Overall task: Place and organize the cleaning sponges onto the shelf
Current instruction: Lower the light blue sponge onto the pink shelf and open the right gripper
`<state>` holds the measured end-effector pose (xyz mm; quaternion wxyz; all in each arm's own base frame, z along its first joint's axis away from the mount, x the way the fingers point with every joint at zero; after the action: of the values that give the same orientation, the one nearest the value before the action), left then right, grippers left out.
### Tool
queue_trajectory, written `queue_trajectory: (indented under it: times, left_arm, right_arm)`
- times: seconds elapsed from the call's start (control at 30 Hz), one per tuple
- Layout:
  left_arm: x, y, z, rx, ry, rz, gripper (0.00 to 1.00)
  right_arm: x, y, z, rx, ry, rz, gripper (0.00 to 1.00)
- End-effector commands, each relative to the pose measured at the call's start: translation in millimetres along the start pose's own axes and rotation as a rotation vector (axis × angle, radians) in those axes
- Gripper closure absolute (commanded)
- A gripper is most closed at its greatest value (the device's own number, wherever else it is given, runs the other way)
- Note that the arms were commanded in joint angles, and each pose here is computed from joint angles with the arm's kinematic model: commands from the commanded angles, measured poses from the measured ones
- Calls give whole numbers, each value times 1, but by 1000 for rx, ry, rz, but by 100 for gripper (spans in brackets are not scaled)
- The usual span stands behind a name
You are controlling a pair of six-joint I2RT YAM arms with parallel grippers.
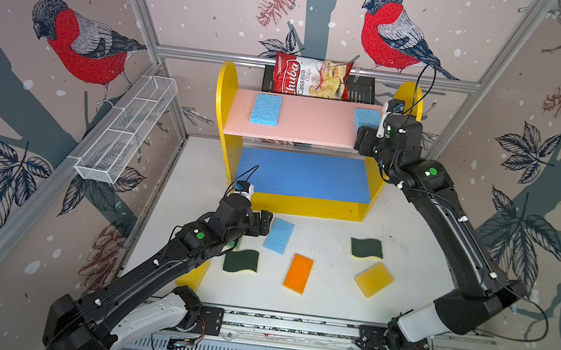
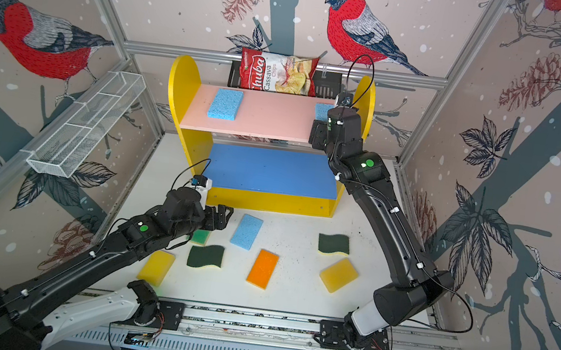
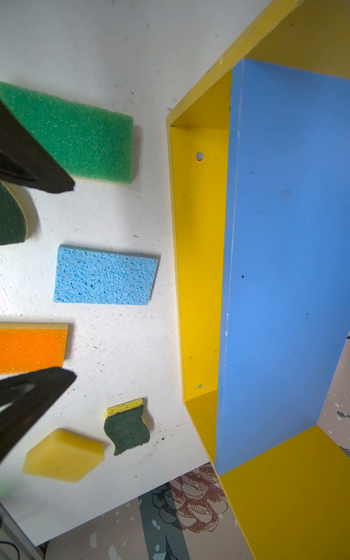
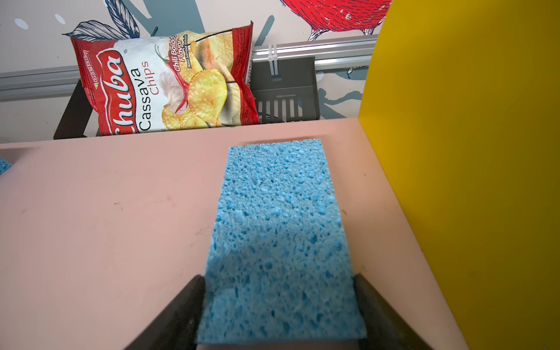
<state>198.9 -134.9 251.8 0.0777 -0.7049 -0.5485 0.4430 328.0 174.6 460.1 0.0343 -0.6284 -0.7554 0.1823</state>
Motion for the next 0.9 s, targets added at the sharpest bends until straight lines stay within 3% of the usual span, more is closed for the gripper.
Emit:
queue_trajectory:
  times: [0.0, 0.4, 0.87]
  left_arm:
    - [-1, -2, -2, -15, -7, 18, 10]
    - [2, -10, -2, -29, -18, 14, 9]
    - [2, -13, -2, -31, -24, 17, 9]
  right_arm:
    - [4, -4, -5, -25, 23, -18, 22]
    - [2, -14, -11, -46, 49, -4, 11]
    - [-6, -29, -14, -68, 41, 9, 9]
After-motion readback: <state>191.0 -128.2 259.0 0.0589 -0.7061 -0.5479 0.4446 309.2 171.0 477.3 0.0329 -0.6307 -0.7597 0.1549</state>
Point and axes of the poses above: each gripper's point midway between its finger pads, its own y axis out along the fingers, its own x axis along the line the jaws close on, z = x × y, the point moved 9 cm from there along -y, back along the fingers, and after that the axes turned 15 degrees about -y, right-handed, at the moved point
